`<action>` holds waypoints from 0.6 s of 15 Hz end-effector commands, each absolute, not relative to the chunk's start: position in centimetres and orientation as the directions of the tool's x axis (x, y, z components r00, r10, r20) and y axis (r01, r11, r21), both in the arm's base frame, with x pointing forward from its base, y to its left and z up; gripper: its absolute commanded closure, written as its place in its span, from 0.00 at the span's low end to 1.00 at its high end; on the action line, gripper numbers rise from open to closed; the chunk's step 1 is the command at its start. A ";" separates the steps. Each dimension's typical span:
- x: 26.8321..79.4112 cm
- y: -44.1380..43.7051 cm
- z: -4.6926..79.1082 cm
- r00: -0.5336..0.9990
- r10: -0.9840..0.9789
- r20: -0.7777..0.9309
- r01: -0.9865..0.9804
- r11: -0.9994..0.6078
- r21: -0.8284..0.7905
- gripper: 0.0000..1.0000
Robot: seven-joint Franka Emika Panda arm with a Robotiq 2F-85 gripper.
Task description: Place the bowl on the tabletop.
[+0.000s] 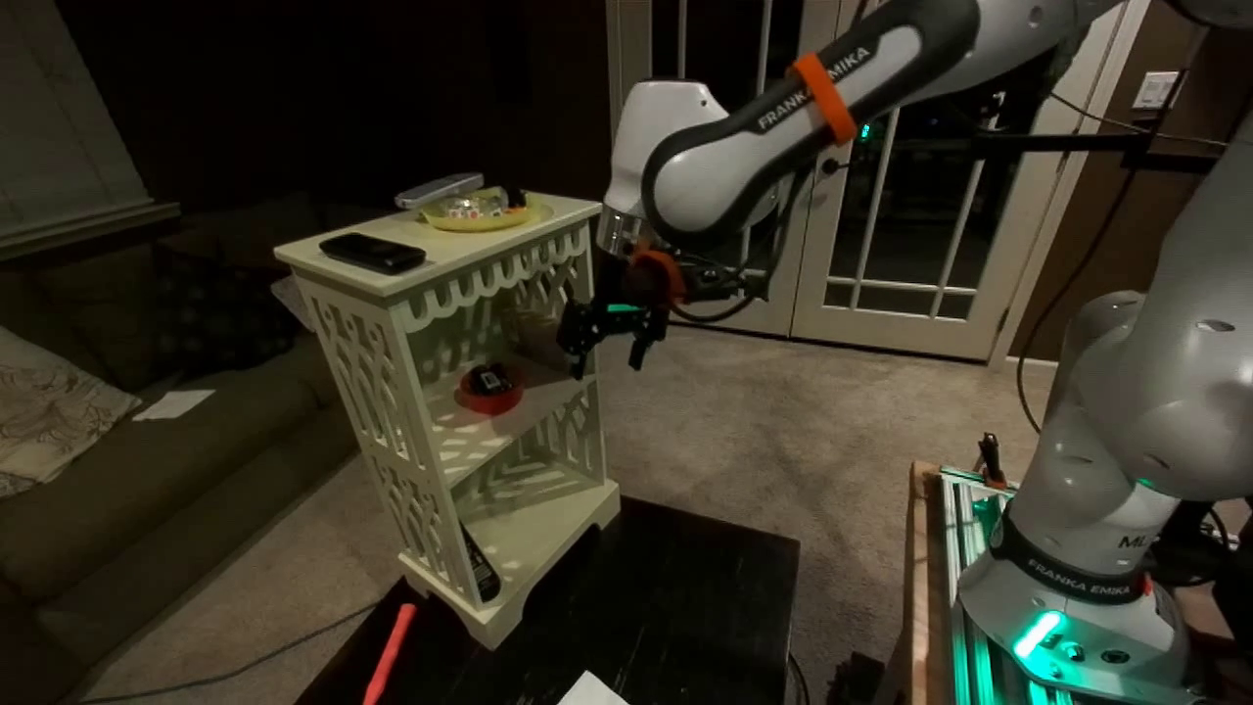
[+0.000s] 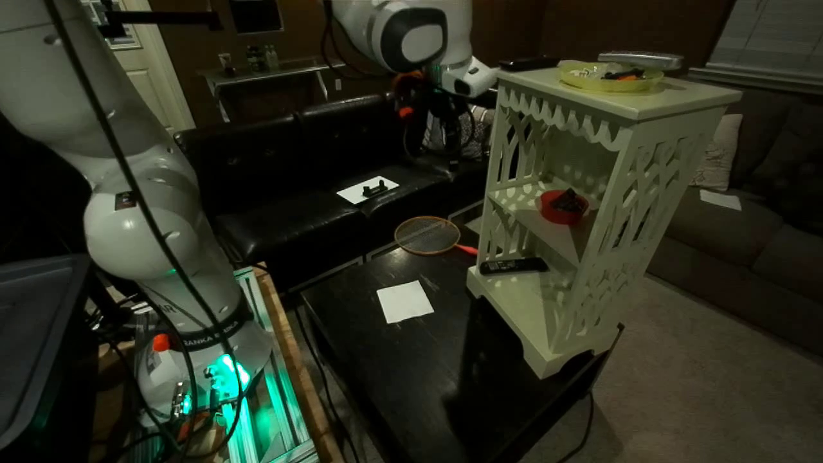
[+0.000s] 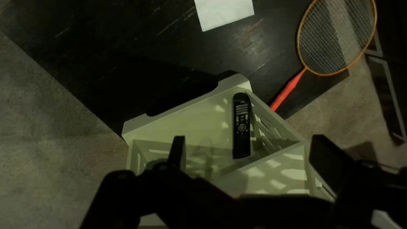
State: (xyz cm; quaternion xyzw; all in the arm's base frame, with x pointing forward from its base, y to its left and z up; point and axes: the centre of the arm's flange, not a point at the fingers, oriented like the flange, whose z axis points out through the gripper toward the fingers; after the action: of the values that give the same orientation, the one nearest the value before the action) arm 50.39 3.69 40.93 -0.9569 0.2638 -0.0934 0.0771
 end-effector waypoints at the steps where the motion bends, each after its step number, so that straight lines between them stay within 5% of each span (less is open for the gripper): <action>1: 54.6 0.4 38.8 0.765 -0.635 0.110 -0.569 -0.746 -0.346 0.00; 6: 55.7 -4.6 34.4 0.636 -0.739 0.222 -0.548 -0.634 -0.545 0.00; 9: 55.2 -3.5 36.1 0.651 -0.732 0.201 -0.595 -0.657 -0.463 0.00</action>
State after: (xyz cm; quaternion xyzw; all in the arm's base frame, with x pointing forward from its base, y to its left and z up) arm 55.17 -3.51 36.09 -0.8904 0.3726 -0.1886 0.1811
